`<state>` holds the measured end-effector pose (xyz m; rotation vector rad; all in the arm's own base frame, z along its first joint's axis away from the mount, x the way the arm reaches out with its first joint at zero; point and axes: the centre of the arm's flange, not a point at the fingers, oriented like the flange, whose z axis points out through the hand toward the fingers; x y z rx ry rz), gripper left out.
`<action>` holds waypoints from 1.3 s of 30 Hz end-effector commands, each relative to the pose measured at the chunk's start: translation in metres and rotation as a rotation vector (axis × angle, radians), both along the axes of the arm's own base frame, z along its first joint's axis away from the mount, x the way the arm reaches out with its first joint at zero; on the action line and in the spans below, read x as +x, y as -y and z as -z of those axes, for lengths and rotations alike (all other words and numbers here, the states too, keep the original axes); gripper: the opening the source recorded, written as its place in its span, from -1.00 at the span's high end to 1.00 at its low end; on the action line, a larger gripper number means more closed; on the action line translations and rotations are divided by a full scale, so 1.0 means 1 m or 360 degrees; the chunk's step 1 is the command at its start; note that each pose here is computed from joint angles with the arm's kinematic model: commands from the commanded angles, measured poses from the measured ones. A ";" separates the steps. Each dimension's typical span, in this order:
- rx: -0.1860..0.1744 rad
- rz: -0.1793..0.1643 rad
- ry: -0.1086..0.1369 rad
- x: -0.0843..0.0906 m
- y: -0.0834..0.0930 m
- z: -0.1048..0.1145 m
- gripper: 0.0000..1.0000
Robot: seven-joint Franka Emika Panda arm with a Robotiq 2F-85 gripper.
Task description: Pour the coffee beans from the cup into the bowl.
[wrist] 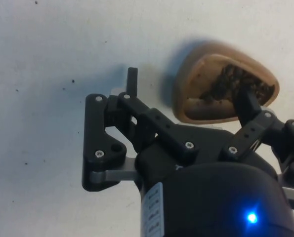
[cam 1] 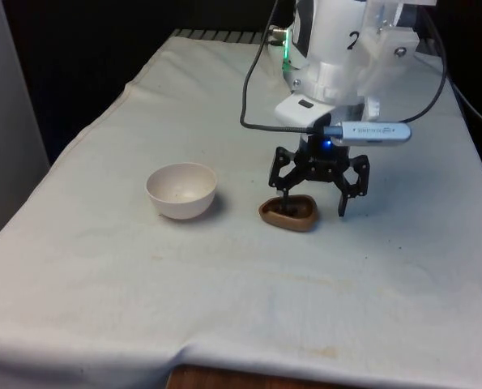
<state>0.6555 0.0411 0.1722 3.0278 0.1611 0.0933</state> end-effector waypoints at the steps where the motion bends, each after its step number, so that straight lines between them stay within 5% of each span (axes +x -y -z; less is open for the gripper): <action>1: 0.0002 -0.0002 0.0009 -0.002 0.000 0.000 -1.00; 26: 0.0002 0.0000 0.0011 -0.008 0.001 0.005 -1.00; 35: 0.0003 -0.0001 0.0012 -0.007 0.001 0.005 -0.10; 39: 0.0003 -0.0001 0.0011 -0.008 0.001 0.006 0.49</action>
